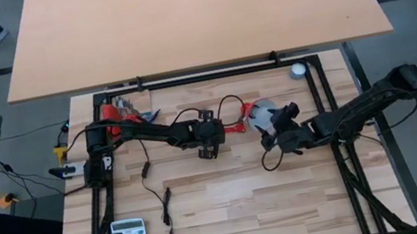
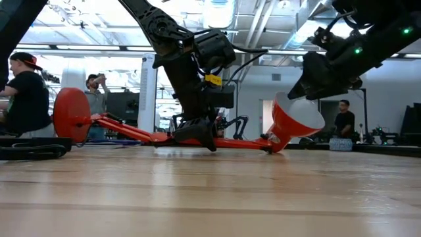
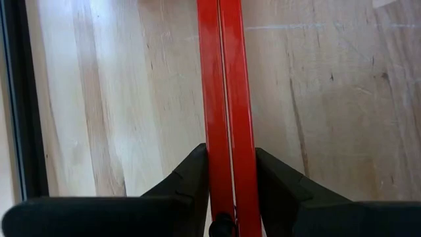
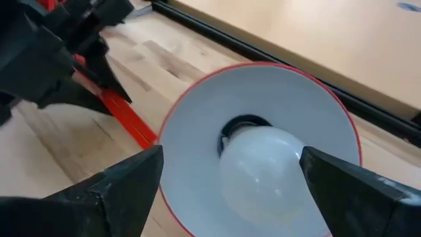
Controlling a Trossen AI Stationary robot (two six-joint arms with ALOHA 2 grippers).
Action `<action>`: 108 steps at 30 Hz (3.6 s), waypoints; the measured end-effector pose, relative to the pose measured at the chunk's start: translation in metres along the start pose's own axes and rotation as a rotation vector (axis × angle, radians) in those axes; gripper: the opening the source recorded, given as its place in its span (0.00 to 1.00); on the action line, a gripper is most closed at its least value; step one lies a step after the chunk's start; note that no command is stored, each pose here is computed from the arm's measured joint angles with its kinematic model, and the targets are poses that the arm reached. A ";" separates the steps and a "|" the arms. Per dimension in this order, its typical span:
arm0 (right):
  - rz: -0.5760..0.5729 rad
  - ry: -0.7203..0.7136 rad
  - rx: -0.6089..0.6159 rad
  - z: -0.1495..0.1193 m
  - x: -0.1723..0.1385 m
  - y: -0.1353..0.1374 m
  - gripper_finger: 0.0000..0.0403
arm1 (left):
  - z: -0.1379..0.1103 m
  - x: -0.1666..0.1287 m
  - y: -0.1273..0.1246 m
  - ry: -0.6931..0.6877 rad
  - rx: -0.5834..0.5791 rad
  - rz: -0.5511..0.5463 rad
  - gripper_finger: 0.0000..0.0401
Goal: Screw lightbulb
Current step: Remove the lightbulb from the lamp
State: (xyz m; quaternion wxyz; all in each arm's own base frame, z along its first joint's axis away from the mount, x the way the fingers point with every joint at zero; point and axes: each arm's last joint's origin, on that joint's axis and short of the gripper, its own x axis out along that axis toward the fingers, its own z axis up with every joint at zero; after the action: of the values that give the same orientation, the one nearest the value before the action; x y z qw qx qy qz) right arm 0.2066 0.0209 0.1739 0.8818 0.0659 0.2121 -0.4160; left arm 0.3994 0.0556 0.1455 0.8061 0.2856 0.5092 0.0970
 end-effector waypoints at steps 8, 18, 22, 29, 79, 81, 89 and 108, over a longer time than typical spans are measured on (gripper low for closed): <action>0.022 0.002 -0.087 0.001 -0.006 0.005 0.92 | 0.000 0.000 0.000 0.000 0.001 0.000 0.23; -0.099 0.053 -0.050 -0.002 0.004 -0.010 0.92 | 0.000 0.000 0.000 -0.002 -0.003 -0.004 0.23; -0.070 0.074 -0.035 0.002 0.009 -0.010 0.92 | 0.000 0.000 0.000 -0.004 -0.004 -0.005 0.23; -0.023 0.146 0.002 0.004 0.017 -0.014 0.91 | 0.000 0.000 0.000 -0.007 -0.005 -0.005 0.23; 0.091 0.147 -0.849 0.010 0.027 -0.018 0.89 | 0.002 0.000 -0.001 -0.020 -0.011 -0.007 0.23; 0.068 0.140 -0.781 0.009 0.024 -0.016 0.92 | 0.002 0.000 0.000 -0.022 -0.012 -0.006 0.23; 0.024 0.090 -0.422 0.002 0.006 -0.005 0.95 | 0.002 0.000 0.000 -0.031 -0.022 -0.020 0.23; -0.052 0.095 -0.057 -0.016 0.005 -0.013 0.94 | 0.001 0.000 0.000 -0.027 -0.015 -0.022 0.23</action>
State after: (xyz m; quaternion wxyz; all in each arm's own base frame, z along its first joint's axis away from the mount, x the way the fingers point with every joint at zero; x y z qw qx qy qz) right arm 0.1942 0.0140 0.1581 0.8612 0.0551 0.2670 -0.4288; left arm 0.4007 0.0553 0.1460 0.8160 0.2751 0.5006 0.0882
